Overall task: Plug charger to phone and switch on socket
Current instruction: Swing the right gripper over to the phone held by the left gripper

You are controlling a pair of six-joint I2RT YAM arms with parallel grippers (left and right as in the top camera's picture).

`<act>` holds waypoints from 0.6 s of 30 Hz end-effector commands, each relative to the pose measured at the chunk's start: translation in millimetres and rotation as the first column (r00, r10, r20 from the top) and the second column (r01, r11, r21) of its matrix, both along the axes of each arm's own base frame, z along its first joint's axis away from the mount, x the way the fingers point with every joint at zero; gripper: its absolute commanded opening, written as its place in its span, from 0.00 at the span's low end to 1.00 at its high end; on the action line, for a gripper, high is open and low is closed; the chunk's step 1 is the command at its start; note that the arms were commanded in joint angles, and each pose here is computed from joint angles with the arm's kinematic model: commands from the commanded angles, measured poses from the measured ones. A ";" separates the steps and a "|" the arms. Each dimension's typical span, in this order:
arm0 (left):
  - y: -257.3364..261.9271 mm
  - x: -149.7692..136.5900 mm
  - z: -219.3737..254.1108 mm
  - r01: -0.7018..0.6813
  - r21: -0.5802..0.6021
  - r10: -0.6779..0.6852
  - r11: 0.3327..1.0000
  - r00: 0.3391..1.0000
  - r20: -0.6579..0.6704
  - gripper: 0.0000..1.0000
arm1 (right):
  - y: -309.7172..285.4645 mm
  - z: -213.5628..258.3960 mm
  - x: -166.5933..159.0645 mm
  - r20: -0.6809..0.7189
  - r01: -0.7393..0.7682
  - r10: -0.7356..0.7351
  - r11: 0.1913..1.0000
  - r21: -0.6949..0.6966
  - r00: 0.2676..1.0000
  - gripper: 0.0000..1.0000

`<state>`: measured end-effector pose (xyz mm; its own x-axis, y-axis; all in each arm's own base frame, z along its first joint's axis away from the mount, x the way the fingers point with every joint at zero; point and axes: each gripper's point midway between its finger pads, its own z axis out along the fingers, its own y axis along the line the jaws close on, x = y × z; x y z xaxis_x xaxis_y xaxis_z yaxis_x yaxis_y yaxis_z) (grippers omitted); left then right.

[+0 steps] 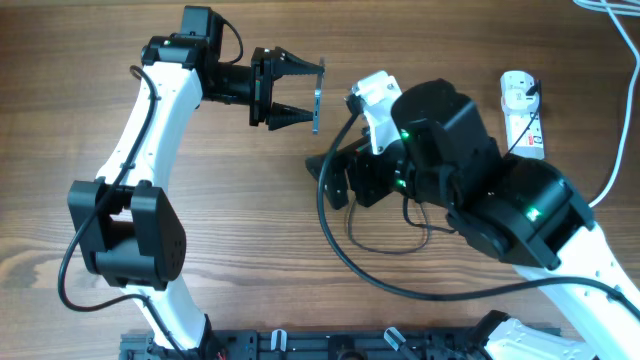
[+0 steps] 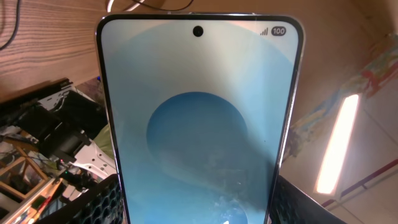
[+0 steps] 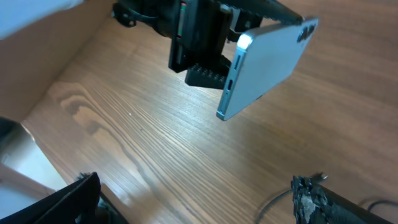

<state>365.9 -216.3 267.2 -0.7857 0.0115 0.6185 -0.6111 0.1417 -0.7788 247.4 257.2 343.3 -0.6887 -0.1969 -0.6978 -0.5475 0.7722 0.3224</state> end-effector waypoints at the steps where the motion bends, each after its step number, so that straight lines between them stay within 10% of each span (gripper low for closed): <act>1: 2.8 -5.9 19.7 0.002 -0.038 -0.001 0.999 0.999 0.034 0.66 | 0.8 9.4 3.5 -0.046 0.088 -0.086 0.994 0.064 0.995 1.00; 18: 3.0 -5.2 17.0 -0.002 -0.023 0.003 1.000 0.999 0.036 0.66 | -7.6 -32.7 28.6 -0.109 0.216 -0.239 0.958 -0.188 0.965 1.00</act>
<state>365.8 -216.4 267.1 -0.7857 0.0115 0.6185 -0.6110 0.1421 -0.7788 270.1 239.5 287.1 -0.8487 -0.1388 -0.5103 -0.2871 0.9313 0.2241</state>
